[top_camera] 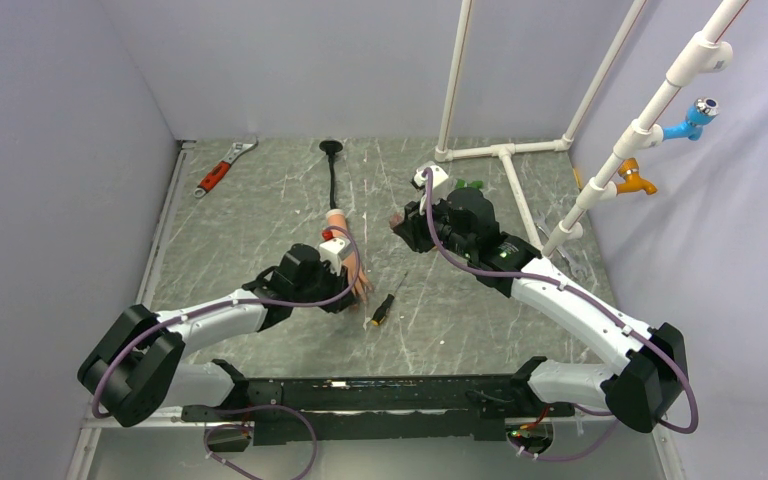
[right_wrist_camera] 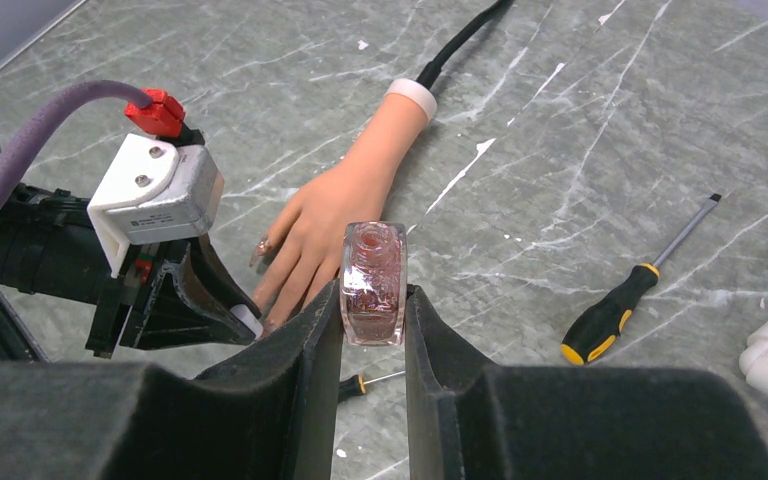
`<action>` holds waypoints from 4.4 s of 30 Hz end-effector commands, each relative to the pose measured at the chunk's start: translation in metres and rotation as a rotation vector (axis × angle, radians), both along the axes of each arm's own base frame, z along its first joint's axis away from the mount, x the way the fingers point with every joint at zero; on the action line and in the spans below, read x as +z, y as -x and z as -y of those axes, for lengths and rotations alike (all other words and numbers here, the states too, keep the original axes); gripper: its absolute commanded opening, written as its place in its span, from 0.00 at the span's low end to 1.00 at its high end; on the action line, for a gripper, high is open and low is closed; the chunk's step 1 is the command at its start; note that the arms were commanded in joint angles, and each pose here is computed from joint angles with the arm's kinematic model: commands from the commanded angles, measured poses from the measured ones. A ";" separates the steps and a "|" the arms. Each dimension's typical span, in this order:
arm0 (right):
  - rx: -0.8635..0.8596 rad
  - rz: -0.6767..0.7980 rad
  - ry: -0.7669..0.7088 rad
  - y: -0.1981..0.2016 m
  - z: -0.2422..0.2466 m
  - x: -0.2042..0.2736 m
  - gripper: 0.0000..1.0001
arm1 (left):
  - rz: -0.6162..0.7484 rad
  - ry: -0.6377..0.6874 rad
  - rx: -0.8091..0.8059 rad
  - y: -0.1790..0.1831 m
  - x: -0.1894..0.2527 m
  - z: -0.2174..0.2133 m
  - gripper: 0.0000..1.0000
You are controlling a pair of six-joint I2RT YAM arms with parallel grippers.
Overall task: Paint the nails
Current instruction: Paint the nail polish on the nail.
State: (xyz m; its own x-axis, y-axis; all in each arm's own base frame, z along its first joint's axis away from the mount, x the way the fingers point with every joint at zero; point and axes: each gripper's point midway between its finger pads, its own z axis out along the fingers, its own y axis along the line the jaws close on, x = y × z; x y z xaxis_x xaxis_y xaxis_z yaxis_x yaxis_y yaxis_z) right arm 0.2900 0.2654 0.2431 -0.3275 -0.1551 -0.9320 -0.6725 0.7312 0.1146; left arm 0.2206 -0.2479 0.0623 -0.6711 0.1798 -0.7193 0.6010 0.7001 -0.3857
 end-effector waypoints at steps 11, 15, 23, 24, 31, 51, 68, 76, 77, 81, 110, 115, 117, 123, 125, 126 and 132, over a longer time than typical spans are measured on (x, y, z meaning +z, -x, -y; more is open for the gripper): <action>0.005 0.034 -0.047 0.000 -0.001 0.017 0.00 | 0.021 0.040 -0.011 0.004 0.007 0.006 0.00; 0.006 0.036 -0.048 0.001 -0.001 0.018 0.00 | 0.025 0.047 -0.008 0.005 0.008 0.006 0.00; 0.004 0.036 -0.050 0.001 -0.001 0.018 0.00 | 0.027 0.052 -0.011 0.006 0.008 0.007 0.00; 0.004 0.036 -0.050 0.002 0.000 0.018 0.00 | 0.029 0.054 -0.011 0.005 0.009 0.008 0.00; 0.005 0.035 -0.049 0.002 -0.001 0.018 0.00 | 0.043 0.053 0.008 0.001 0.013 0.007 0.00; 0.008 0.028 -0.044 0.001 -0.002 0.014 0.00 | 0.068 0.033 0.047 -0.013 0.020 0.007 0.00; 0.011 0.030 -0.048 0.001 -0.002 0.016 0.00 | 0.090 0.020 0.056 -0.015 0.028 0.003 0.00; 0.014 0.028 -0.048 0.001 -0.003 0.015 0.00 | 0.066 0.039 0.045 -0.011 0.023 0.007 0.00; 0.015 0.028 -0.048 0.001 -0.003 0.015 0.00 | 0.062 0.043 0.042 -0.010 0.023 0.007 0.00; 0.016 0.027 -0.047 0.001 -0.003 0.014 0.00 | 0.051 0.058 0.037 -0.006 0.022 0.008 0.00; 0.018 0.024 -0.047 0.001 -0.004 0.013 0.00 | 0.054 0.018 0.080 -0.012 0.017 0.003 0.00; 0.018 0.022 -0.045 0.001 -0.004 0.012 0.00 | 0.074 -0.003 0.089 -0.018 0.020 0.002 0.00; 0.018 0.022 -0.044 0.001 -0.004 0.013 0.00 | 0.077 -0.005 0.091 -0.019 0.021 0.002 0.00; 0.018 0.023 -0.044 0.001 -0.004 0.013 0.00 | 0.089 -0.001 0.091 -0.018 0.025 0.001 0.00; 0.019 0.020 -0.043 0.002 -0.004 0.012 0.00 | 0.095 0.005 0.085 -0.017 0.027 0.001 0.00; 0.018 0.020 -0.043 0.002 -0.004 0.012 0.00 | 0.098 0.006 0.083 -0.017 0.028 0.000 0.00; 0.019 0.021 -0.044 0.002 -0.004 0.013 0.00 | 0.102 -0.007 0.082 -0.016 0.026 -0.003 0.00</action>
State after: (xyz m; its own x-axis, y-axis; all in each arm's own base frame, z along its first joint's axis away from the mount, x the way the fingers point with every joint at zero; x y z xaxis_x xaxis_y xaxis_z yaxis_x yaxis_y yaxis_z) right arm 0.2871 0.2681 0.2429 -0.3299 -0.1568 -0.9309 -0.6869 0.7163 0.1227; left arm 0.2298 -0.2417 0.0740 -0.6467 0.1400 -0.7498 0.5562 0.7592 -0.3380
